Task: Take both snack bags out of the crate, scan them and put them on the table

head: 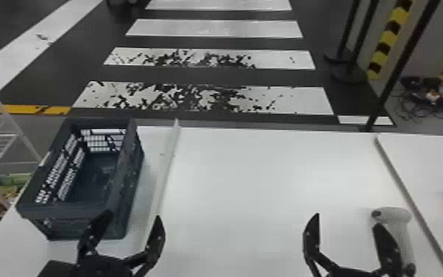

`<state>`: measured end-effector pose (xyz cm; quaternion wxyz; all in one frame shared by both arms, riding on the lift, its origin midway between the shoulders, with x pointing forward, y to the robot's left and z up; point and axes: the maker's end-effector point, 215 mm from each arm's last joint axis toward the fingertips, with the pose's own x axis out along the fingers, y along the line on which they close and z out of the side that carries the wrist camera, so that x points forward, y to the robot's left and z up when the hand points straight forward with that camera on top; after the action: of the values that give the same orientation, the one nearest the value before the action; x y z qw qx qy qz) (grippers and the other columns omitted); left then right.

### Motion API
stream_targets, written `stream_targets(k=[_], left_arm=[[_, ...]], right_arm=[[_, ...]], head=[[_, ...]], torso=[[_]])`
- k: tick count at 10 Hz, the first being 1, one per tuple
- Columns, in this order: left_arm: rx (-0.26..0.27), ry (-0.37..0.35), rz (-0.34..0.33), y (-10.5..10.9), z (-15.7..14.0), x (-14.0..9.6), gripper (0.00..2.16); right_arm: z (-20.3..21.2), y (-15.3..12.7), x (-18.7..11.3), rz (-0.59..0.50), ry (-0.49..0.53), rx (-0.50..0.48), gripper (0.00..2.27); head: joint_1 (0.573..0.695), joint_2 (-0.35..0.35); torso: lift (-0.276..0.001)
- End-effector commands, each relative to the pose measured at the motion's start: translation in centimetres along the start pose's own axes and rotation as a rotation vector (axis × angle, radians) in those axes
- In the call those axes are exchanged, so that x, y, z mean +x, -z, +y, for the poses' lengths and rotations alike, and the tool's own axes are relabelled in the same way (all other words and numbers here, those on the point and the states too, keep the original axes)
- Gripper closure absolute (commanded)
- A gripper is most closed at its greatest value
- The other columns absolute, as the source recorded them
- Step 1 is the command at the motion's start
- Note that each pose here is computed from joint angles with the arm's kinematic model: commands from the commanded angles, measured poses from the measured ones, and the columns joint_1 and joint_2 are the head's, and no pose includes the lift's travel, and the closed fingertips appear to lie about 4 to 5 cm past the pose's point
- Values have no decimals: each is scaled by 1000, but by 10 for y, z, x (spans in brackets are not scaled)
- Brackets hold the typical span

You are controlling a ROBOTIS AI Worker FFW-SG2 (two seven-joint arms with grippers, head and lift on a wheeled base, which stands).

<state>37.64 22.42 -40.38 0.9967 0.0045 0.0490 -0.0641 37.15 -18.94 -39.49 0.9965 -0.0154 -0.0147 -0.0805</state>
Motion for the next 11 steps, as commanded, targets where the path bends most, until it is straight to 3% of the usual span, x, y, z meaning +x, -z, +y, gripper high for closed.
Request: stream_targets(k=[1, 9, 11], left_arm=[[17, 11, -2, -1, -7, -1, 97], [18, 34, 9, 3, -28, -6, 97], [17, 28, -8, -7, -27, -6, 97]], right_arm=[[8, 6, -5, 14, -13, 1, 36], [9, 30, -15, 91, -36, -42, 46], [10, 25, -13, 77, -37, -36, 49]], head=[[695, 53], [695, 25], [695, 30]], torso=[[-92], [-92], [-92]])
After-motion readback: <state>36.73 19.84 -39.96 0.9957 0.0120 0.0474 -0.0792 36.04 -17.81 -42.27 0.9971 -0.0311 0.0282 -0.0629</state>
